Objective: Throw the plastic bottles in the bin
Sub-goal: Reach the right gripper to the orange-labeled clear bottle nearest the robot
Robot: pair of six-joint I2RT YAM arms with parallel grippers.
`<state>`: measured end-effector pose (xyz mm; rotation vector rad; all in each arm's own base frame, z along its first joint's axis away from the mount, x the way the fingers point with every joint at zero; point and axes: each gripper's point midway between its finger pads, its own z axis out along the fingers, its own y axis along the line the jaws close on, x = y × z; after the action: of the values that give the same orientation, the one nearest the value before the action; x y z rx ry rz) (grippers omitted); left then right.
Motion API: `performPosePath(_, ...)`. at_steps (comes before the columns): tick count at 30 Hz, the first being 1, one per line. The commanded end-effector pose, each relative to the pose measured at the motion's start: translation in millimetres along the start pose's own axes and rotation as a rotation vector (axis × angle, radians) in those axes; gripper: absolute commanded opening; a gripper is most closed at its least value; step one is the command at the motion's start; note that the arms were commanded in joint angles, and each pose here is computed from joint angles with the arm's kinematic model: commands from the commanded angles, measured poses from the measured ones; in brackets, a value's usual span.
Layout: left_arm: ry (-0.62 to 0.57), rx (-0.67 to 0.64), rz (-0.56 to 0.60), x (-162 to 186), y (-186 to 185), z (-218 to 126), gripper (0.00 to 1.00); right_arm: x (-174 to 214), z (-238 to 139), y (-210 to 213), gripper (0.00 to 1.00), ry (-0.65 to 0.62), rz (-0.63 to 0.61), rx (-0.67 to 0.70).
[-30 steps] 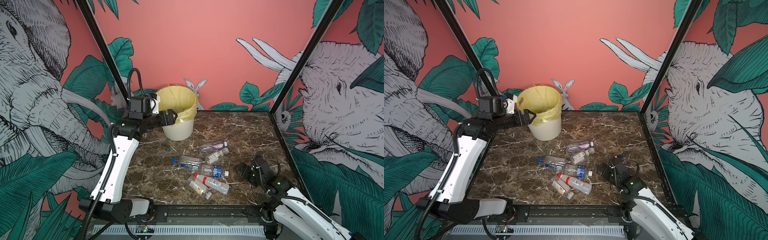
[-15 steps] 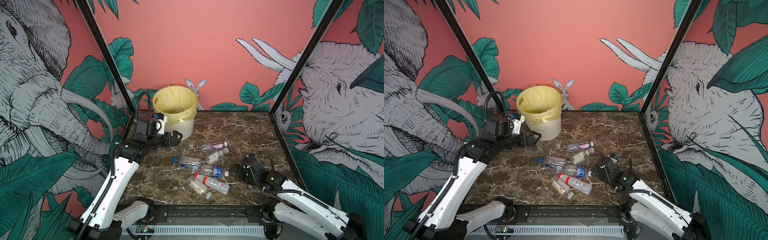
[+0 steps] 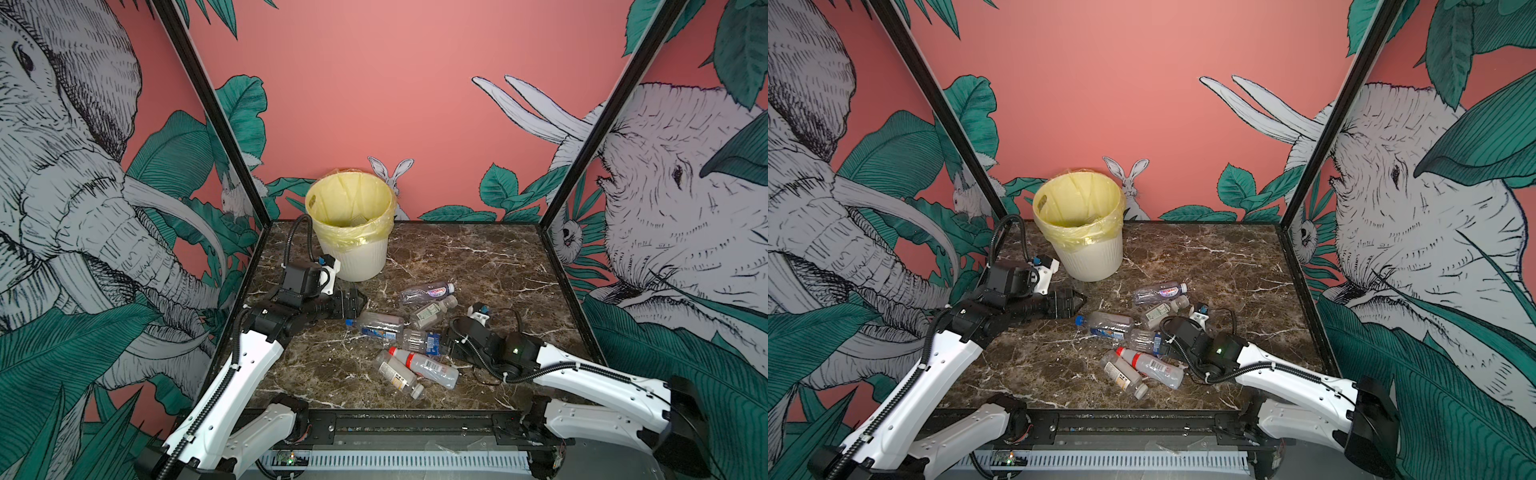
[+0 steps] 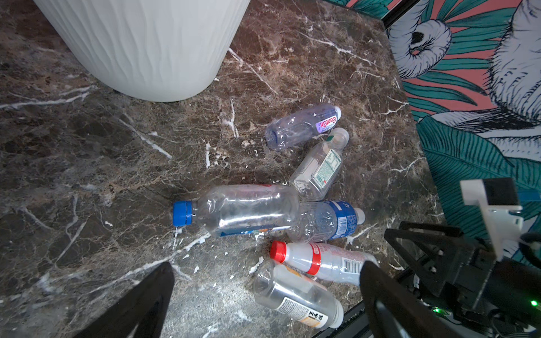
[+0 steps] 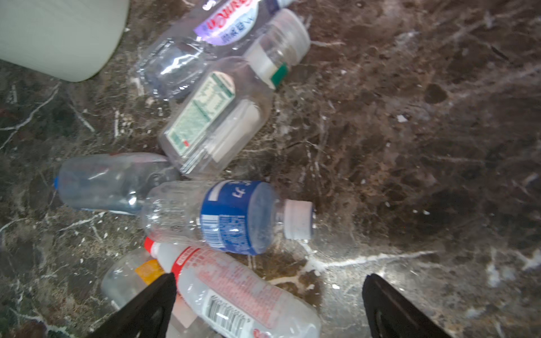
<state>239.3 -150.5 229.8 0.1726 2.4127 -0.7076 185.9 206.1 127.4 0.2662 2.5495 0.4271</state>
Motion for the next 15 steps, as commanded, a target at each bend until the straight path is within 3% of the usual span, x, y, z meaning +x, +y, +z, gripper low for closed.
performPosePath(1, -0.001, 0.010, 0.002, 10.7, 2.4, 1.7, 0.99, -9.6, -4.4, 26.0, 0.99, -0.063, -0.072, -0.034)
performPosePath(15, 0.034, -0.054, -0.007, 37.8, 24.9, 11.4, 0.99, 33.4, 7.9, 106.6, 0.99, 0.013, -0.371, -0.240)
